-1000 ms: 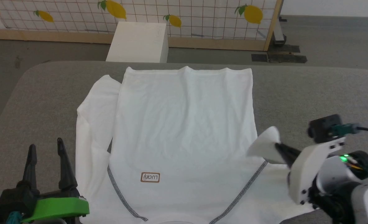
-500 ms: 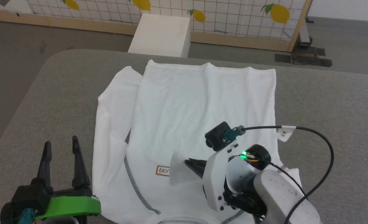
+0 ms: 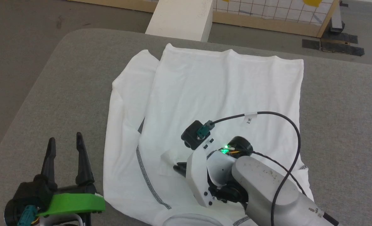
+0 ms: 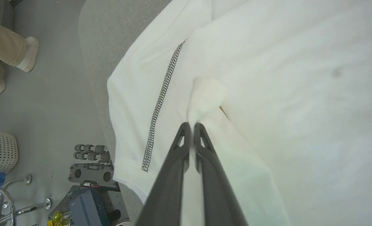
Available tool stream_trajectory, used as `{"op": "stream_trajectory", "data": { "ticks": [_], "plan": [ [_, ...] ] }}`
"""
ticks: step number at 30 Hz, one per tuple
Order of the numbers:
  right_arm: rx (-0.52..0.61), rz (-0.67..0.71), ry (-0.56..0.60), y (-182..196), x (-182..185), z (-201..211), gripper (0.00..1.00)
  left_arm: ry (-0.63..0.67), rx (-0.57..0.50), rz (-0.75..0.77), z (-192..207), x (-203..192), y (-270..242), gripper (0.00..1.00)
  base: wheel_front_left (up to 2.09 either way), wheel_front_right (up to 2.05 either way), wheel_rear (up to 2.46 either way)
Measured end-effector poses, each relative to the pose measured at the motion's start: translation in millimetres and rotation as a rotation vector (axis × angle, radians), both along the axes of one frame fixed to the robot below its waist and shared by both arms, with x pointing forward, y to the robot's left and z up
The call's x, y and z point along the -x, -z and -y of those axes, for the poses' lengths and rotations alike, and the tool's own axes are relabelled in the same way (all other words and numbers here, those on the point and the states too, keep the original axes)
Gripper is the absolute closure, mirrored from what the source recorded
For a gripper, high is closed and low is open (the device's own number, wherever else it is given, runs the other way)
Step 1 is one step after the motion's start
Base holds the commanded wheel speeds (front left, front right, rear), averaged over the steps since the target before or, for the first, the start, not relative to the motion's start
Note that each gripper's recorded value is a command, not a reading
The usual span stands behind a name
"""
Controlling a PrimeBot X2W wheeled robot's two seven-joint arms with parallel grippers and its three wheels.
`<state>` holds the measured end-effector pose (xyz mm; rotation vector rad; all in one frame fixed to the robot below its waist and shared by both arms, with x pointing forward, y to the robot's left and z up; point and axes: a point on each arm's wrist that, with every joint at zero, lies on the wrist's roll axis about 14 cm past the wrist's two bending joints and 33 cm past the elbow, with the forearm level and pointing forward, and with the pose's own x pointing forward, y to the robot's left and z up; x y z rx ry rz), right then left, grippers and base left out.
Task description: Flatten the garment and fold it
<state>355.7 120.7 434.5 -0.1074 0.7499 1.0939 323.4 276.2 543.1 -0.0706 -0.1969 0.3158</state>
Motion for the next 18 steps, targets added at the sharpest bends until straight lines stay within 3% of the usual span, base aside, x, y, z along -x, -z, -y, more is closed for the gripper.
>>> {"op": "stream_trajectory", "data": {
  "ticks": [3,10,13,18],
  "plan": [
    [-0.006,-0.038,-0.012,3.1,6.1,-2.3,0.00,-0.002,0.002,-0.007,-0.3,-1.4,2.1,0.00,0.00,0.00,0.00],
    [-0.329,0.161,0.210,-78.5,-58.9,7.4,0.00,0.017,0.005,0.001,4.6,-8.5,1.4,0.00,0.00,0.00,0.00],
    [-0.439,0.308,0.396,-113.5,-99.0,51.3,0.00,0.042,0.007,0.008,11.5,-13.5,0.1,0.00,0.00,0.00,0.00],
    [-0.509,0.537,0.702,-140.4,-130.5,155.6,0.00,0.079,0.013,0.018,22.0,-20.2,-1.4,0.00,0.00,0.00,0.00]
  ]
}}
